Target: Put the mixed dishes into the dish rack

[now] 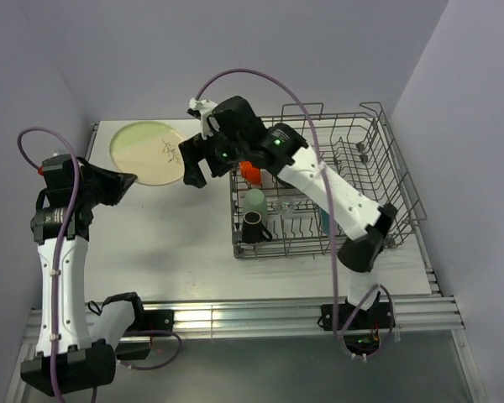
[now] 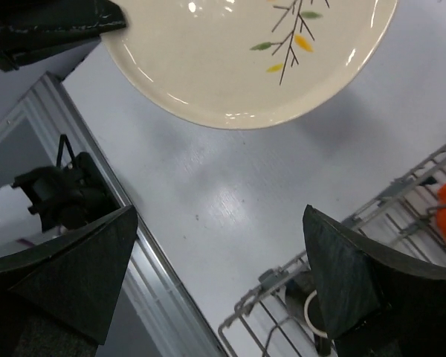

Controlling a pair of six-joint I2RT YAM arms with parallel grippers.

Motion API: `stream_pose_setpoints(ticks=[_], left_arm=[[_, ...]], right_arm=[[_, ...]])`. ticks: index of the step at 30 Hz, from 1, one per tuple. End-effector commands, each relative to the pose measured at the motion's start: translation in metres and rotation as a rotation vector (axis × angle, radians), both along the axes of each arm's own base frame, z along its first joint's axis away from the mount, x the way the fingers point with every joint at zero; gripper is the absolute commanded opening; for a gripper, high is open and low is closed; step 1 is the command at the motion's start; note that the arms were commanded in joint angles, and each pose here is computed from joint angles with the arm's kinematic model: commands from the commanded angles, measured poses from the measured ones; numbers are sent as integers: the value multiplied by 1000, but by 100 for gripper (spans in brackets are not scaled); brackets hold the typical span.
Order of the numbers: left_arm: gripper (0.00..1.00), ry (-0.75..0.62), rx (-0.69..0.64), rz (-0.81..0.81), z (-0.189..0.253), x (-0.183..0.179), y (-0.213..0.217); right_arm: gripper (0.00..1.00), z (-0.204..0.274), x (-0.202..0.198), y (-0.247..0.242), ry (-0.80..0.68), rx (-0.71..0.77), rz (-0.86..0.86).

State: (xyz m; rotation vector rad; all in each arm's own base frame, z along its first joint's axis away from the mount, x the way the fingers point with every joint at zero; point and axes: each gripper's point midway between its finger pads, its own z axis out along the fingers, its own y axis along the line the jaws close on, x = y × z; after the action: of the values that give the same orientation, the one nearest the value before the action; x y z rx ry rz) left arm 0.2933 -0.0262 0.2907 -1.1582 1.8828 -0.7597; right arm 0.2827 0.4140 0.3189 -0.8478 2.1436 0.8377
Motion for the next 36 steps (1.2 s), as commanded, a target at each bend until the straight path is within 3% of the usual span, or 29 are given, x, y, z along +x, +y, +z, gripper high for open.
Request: stream_pose_setpoints(ticks=[1, 6, 10, 17, 23, 29, 34, 36], left_arm=[[0, -191, -35, -162, 66, -29, -32], [0, -172, -84, -257, 73, -60, -52], [0, -106, -112, -332, 70, -78, -64], [0, -42, -207, -420, 62, -102, -83], [0, -2, -257, -497, 56, -122, -95], [0, 19, -289, -542, 53, -135, -102], [0, 10, -286, -564, 62, -139, -104], [0, 10, -287, -567, 62, -140, -104]], right_arm=[[100, 33, -25, -20, -222, -55, 43], [100, 56, -78, -25, -434, -91, 121], [100, 47, -121, -20, -588, -142, 156], [100, 29, -132, -20, -820, -318, 97], [100, 26, -117, -16, -972, -447, -28], [99, 14, -109, 0, -1052, -513, -43], [86, -1, -101, 3, -1115, -597, -79], [74, 3, -99, 1, -1128, -583, -119]])
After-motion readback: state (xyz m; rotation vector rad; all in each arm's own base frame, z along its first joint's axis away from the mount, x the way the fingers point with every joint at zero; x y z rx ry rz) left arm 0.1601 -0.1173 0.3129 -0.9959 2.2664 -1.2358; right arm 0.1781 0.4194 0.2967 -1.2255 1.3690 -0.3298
